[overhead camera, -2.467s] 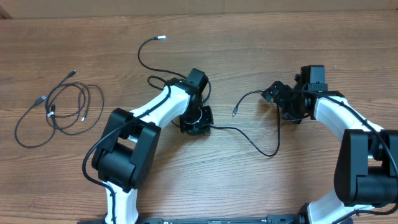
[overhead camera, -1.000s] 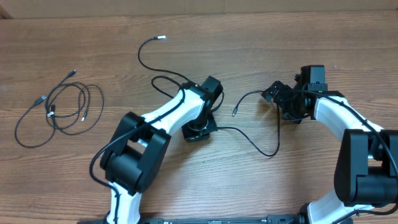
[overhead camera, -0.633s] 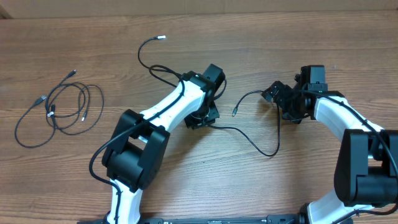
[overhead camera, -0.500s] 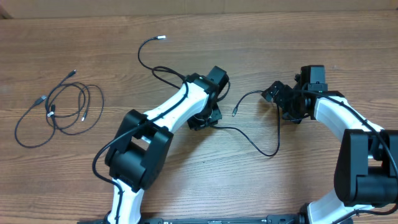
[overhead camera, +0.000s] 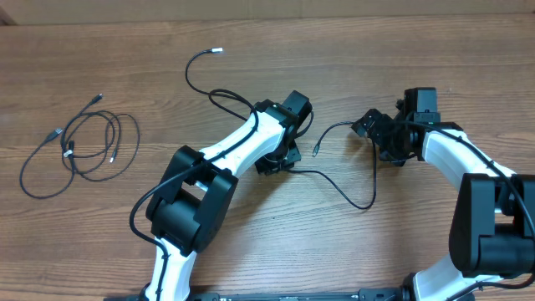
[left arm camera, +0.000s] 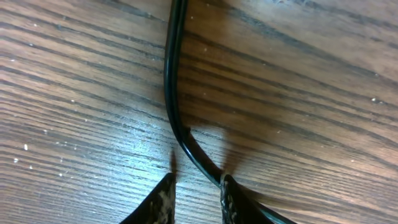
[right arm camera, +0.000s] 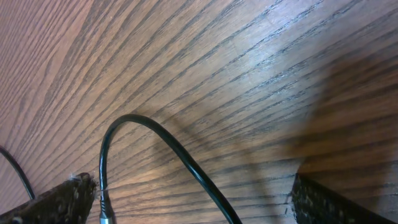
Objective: Untangle cables
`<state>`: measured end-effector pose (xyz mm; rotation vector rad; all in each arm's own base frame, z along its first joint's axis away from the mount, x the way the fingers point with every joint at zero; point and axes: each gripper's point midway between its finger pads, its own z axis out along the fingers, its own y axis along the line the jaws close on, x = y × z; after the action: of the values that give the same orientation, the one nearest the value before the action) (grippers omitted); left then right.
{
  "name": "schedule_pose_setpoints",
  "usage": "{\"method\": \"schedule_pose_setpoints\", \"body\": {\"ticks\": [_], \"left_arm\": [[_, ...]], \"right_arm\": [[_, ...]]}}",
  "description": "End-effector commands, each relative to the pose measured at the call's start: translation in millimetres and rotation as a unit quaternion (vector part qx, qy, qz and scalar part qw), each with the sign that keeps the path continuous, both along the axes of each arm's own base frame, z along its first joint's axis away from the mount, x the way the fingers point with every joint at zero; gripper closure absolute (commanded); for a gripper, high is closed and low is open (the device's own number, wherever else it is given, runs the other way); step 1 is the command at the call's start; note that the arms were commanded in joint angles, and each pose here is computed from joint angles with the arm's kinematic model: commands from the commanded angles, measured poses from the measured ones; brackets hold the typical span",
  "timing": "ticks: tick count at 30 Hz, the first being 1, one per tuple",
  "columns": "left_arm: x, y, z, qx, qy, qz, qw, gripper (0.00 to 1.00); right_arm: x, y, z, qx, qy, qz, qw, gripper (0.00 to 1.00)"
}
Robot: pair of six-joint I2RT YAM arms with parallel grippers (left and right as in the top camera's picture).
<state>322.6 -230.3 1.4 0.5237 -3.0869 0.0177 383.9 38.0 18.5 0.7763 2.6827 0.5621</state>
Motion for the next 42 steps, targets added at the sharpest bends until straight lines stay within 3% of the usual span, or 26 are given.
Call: {"method": "schedule_pose_setpoints", "body": {"ticks": [1, 13, 17, 20, 29, 33, 40, 42], "left_arm": [[-0.3, 38.6, -30.4, 0.071, 0.022, 0.01, 0.997, 0.72], [23.1, 49.3, -31.9, 0.047, 0.001, 0.051, 0.998, 0.67], [24.1, 48.8, -31.9, 0.046, -0.001, 0.051, 0.998, 0.77], [19.3, 53.1, -31.5, 0.056, 0.008, 0.048, 0.997, 0.96], [-5.9, 76.7, -26.5, 0.086, 0.075, -0.095, 0.989, 0.95], [-28.0, 99.0, -18.2, 0.109, 0.134, -0.11, 0.979, 0.95], [-47.3, 128.1, -3.3, 0.168, 0.183, -0.116, 0.962, 0.86], [-51.1, 129.9, -1.1, 0.171, 0.192, -0.117, 0.959, 0.88]], "right_arm": [[-12.1, -10.9, -19.2, -0.023, 0.03, -0.011, 0.999, 0.0], [-12.1, -10.9, -19.2, -0.023, 0.03, -0.011, 0.999, 0.0], [-12.1, -10.9, -19.2, -0.023, 0.03, -0.011, 0.999, 0.0], [-12.1, -10.9, -19.2, -0.023, 0.03, -0.011, 0.999, 0.0], [-12.1, -10.9, -19.2, -0.023, 0.03, -0.011, 0.999, 0.0], [-12.1, -10.9, -19.2, -0.023, 0.03, -0.011, 0.999, 0.0], [-12.1, -10.9, -19.2, -0.023, 0.03, -0.011, 0.999, 0.0], [-12.1, -10.9, -19.2, -0.023, 0.03, -0.011, 0.999, 0.0]]}}
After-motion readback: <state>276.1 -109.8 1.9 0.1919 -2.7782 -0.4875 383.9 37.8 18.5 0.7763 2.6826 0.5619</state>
